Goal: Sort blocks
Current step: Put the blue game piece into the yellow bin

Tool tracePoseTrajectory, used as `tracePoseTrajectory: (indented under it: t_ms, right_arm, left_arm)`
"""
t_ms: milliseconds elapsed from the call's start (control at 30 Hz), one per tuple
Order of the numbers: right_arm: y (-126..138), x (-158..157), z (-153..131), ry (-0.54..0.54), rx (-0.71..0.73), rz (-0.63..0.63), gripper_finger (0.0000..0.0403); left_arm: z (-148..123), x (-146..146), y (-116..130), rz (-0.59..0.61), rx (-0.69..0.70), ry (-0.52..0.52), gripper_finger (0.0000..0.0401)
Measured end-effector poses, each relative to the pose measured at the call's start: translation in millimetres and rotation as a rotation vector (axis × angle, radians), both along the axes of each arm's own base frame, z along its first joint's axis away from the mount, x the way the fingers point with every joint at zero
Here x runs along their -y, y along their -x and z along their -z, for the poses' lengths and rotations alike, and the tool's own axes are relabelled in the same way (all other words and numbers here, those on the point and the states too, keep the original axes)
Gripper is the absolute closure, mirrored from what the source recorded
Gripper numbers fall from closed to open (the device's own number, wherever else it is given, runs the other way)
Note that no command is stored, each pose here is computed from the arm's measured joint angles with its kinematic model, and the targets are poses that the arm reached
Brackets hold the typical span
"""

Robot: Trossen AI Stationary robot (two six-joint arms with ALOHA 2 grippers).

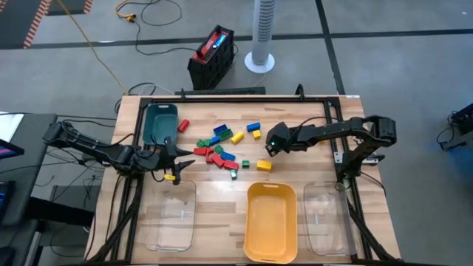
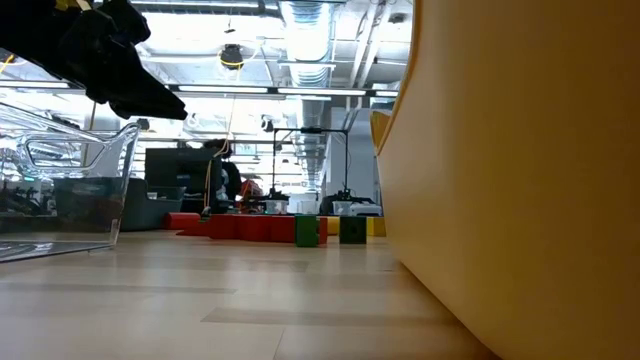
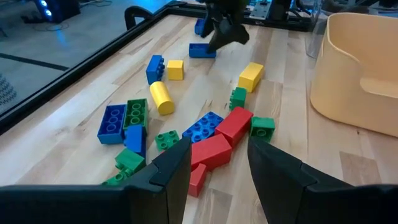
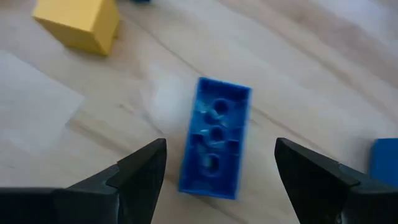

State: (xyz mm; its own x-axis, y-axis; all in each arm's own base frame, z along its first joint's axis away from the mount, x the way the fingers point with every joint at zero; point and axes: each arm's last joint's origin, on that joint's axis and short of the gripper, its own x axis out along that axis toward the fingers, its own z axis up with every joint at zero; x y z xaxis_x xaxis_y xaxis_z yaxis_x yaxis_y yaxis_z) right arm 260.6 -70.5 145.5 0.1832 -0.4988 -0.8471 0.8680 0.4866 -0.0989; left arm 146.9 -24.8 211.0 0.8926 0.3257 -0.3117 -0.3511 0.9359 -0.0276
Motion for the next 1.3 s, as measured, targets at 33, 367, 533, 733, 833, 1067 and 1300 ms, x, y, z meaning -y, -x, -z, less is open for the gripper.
tracePoseTrajectory:
  t_ms: [33, 367, 533, 733, 833, 1067, 1300]
  right_arm:
    - [0, 0, 3, -0.001, 0.019, -0.003, 0.0086]
    - [10, 3, 17, 0.001, 0.021, -0.009, 0.011]
    - [14, 9, 21, 0.0, 0.023, -0.02, 0.018]
    - [12, 8, 17, 0.012, -0.033, -0.108, 0.0286]
    - [5, 6, 5, 0.008, -0.081, -0.174, 0.029]
    - [-8, -31, -61, 0.07, -0.072, -0.433, 0.0289]
    - [18, -118, -112, 0.134, 0.1, -0.837, 0.0283]
  left_arm:
    - [0, 0, 0, 0.0, 0.001, 0.0, 0.0246]
    - [0, 0, 0, 0.001, 0.001, -0.001, 0.0246]
    - [0, 0, 0, 0.002, -0.001, -0.006, 0.0246]
    - [0, 0, 0, 0.006, -0.004, -0.015, 0.0246]
    - [0, 0, 0, 0.007, -0.005, -0.017, 0.0246]
    - [-2, 0, -1, 0.006, 0.019, -0.01, 0.0246]
    - [-3, 0, -1, -0.012, 0.049, 0.042, 0.0246]
